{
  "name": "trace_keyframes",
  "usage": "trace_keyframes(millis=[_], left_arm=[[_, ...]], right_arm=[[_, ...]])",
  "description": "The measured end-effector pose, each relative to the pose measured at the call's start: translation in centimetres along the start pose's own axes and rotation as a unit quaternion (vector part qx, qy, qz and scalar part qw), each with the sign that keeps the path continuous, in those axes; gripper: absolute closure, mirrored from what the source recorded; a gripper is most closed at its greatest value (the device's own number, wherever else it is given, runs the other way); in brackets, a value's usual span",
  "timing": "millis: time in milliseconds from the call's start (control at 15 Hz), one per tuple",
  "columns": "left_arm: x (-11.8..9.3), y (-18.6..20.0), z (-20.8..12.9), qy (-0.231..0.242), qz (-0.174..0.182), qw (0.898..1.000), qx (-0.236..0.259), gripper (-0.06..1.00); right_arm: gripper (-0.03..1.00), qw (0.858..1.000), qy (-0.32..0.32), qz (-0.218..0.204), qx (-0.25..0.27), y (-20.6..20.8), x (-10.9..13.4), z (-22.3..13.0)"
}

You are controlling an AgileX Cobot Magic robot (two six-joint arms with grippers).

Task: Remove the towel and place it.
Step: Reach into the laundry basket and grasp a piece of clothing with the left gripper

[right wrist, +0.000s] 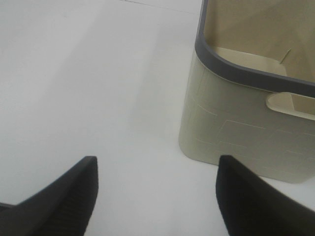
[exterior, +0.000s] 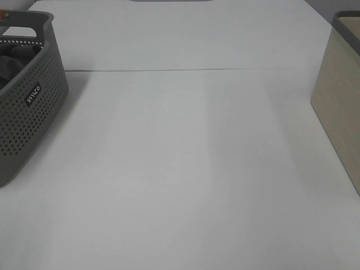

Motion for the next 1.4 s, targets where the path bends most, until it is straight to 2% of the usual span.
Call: trace_keyframes(millis=[1400], left_arm=[[-0.02,-0.02,-0.03,-0.002,-0.004,1.0,0.001,-0.05]], right_arm=[[0.3,1.0,0.0,0.0,0.0,0.0,0.0,0.0]])
Point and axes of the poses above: a point on each arm's last joint axis where the gripper is mounted, y pointing back along that axis away from the gripper, x along the wrist's bending axis when the last joint is at zero, z = x × y, the point moved 3 cm from there along -y, pointing out along that axis toward the gripper, and after that the axes turned 1 degree about -y, right-handed, at the moved point
